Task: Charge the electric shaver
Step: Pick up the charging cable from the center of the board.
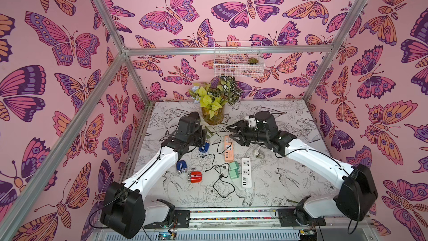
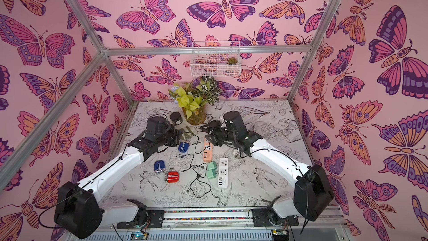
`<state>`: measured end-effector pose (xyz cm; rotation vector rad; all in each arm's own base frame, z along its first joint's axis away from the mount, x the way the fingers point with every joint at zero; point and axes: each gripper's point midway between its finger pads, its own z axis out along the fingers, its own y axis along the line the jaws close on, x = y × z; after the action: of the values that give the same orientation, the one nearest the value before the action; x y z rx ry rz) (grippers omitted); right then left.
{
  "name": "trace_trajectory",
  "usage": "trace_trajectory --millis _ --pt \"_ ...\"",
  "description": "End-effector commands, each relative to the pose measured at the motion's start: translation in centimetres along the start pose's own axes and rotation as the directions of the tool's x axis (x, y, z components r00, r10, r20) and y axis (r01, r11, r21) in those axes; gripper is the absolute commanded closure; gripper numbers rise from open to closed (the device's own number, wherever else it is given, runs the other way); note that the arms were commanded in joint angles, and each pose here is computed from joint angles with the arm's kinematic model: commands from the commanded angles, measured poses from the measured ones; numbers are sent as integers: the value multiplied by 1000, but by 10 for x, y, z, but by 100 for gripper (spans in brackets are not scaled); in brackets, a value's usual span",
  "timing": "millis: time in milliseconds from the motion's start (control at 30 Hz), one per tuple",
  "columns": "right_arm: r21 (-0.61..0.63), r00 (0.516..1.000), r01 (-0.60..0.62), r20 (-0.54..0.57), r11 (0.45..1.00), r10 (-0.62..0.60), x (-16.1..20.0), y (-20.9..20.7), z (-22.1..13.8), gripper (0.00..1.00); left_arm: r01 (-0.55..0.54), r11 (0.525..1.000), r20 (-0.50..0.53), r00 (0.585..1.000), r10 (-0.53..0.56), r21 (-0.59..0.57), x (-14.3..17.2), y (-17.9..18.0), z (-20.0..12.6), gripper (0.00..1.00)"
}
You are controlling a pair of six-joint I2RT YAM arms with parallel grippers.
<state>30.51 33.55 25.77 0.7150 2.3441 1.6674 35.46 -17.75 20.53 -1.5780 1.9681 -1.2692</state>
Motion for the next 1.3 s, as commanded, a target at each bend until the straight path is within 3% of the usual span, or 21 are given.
trace_trajectory --millis 0,333,433,600,967,1067,1100,1267 --pt "-193 981 -190 -7 963 192 8 39 12 41 -58 995 -8 998 59 86 13 -17 -14 100" --pt "-222 928 -362 3 905 372 19 24 43 50 -117 983 -53 991 125 144 33 -12 -28 100" --pt "-226 923 -370 16 901 383 17 24 43 57 -120 979 -57 990 131 164 34 -11 -32 100" --pt "-203 923 -374 15 905 385 19 19 41 80 -124 977 -54 989 135 172 33 -7 -36 100" --pt "-161 922 -380 15 911 387 23 4 38 100 -139 973 -48 988 150 185 32 -8 -35 100" --pt "-145 929 -360 28 922 368 19 1 31 100 -153 972 -43 986 164 180 28 -10 -39 70" --pt "-139 933 -351 33 926 359 17 0 28 100 -155 973 -47 985 166 173 27 -8 -39 64" --pt "-121 937 -338 45 933 346 11 -8 20 100 -138 981 -77 986 149 139 17 1 -39 59"
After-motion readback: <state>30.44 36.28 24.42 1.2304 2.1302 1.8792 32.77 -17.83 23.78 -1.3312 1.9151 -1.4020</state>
